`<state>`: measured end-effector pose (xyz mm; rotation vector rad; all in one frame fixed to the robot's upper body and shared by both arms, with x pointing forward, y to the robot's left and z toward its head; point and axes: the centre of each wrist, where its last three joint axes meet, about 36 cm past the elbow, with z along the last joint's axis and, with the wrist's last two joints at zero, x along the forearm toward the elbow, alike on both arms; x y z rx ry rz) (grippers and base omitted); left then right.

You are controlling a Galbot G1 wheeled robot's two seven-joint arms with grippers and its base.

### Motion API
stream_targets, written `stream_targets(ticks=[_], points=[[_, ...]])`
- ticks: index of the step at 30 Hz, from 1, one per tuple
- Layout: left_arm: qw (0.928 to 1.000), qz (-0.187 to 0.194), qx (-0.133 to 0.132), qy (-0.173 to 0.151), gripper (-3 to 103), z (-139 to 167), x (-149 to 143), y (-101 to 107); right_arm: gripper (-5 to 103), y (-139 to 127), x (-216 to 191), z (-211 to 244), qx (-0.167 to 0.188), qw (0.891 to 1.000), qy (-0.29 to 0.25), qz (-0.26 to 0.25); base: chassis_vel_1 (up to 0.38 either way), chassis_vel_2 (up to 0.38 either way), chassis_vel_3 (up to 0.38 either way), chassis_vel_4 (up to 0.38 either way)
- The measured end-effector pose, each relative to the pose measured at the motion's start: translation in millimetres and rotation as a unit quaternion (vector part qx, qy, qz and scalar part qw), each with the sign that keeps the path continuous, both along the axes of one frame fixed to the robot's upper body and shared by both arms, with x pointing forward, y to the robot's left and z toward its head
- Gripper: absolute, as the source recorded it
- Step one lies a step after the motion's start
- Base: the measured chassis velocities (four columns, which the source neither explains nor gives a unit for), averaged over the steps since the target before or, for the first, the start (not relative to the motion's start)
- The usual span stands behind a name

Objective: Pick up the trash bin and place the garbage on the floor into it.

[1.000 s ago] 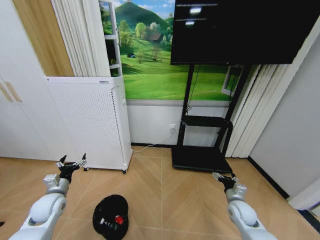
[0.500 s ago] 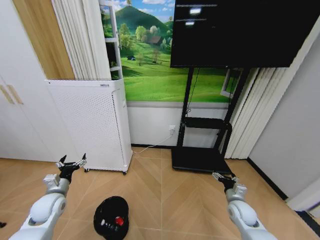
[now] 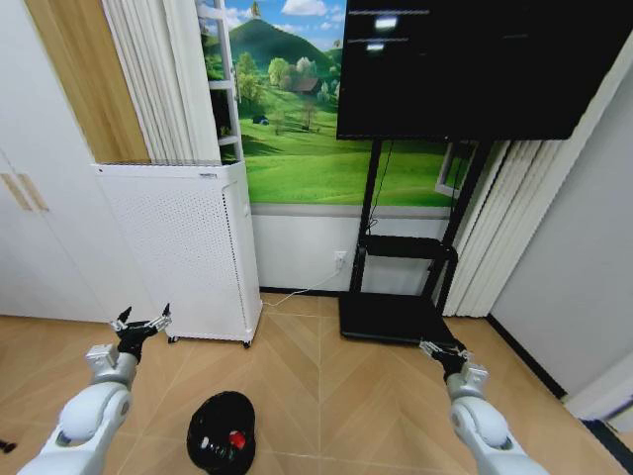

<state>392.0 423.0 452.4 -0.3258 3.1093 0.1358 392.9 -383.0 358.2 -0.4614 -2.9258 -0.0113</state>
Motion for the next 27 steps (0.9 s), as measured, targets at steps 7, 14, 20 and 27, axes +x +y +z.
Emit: stream_targets(ticks=[7,14,20,27], points=[[1.0,0.0,0.0,0.0,100,0.0,0.0,0.0,100,0.0,0.0,0.0,0.0,1.0,0.0,0.0,0.0,0.0,0.0,0.0],[1.0,0.0,0.0,0.0,100,0.0,0.0,0.0,100,0.0,0.0,0.0,0.0,1.0,0.0,0.0,0.0,0.0,0.0,0.0],[1.0,0.0,0.0,0.0,100,0.0,0.0,0.0,100,0.0,0.0,0.0,0.0,1.0,0.0,0.0,0.0,0.0,0.0,0.0],[1.0,0.0,0.0,0.0,100,0.0,0.0,0.0,100,0.0,0.0,0.0,0.0,1.0,0.0,0.0,0.032,-0.041,-0.053,0.043]])
